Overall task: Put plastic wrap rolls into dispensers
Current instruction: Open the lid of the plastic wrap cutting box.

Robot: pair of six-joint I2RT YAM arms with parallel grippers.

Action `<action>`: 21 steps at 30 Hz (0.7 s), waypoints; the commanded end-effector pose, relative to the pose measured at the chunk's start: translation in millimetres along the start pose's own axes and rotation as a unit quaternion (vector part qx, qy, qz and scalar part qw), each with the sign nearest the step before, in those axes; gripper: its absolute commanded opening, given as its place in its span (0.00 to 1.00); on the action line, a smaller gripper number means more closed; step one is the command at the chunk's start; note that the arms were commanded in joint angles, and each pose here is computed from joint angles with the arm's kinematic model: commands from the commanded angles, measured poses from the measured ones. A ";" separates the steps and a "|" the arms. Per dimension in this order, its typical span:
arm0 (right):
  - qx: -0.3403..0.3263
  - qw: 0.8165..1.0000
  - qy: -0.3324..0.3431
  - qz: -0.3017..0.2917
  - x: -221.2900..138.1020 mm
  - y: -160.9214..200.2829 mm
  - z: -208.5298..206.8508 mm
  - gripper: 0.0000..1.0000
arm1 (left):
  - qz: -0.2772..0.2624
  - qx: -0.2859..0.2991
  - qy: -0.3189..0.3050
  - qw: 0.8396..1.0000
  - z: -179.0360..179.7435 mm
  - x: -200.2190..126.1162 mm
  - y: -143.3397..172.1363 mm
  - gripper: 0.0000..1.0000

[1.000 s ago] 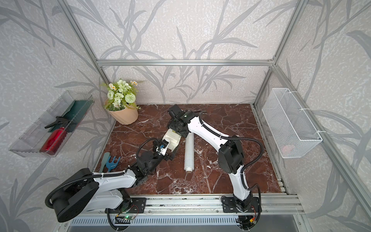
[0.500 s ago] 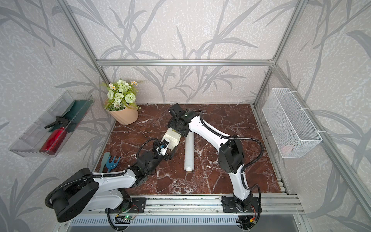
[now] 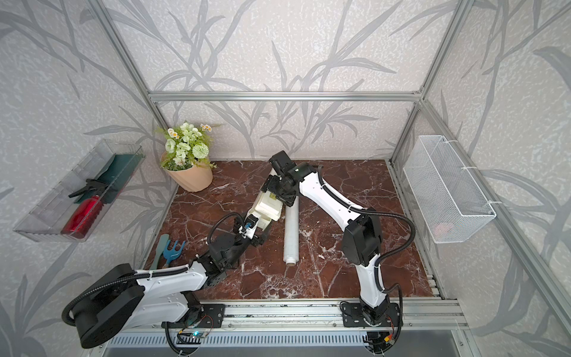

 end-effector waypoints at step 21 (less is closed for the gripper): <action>-0.039 0.996 -0.078 -0.032 -69.4 -53.9 3.9 0.72 | 0.078 0.019 0.020 0.997 -5.2 0.6 20.6 0.08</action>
Point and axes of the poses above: each gripper's point midway between its finger pads, its own x axis out along the fingers, its own z axis along the line the jaws close on, y = z × x, the point moved 10 cm from there along -x, back along the fingers, and after that the axes turned 1 degree about x, right-handed, at the moved point
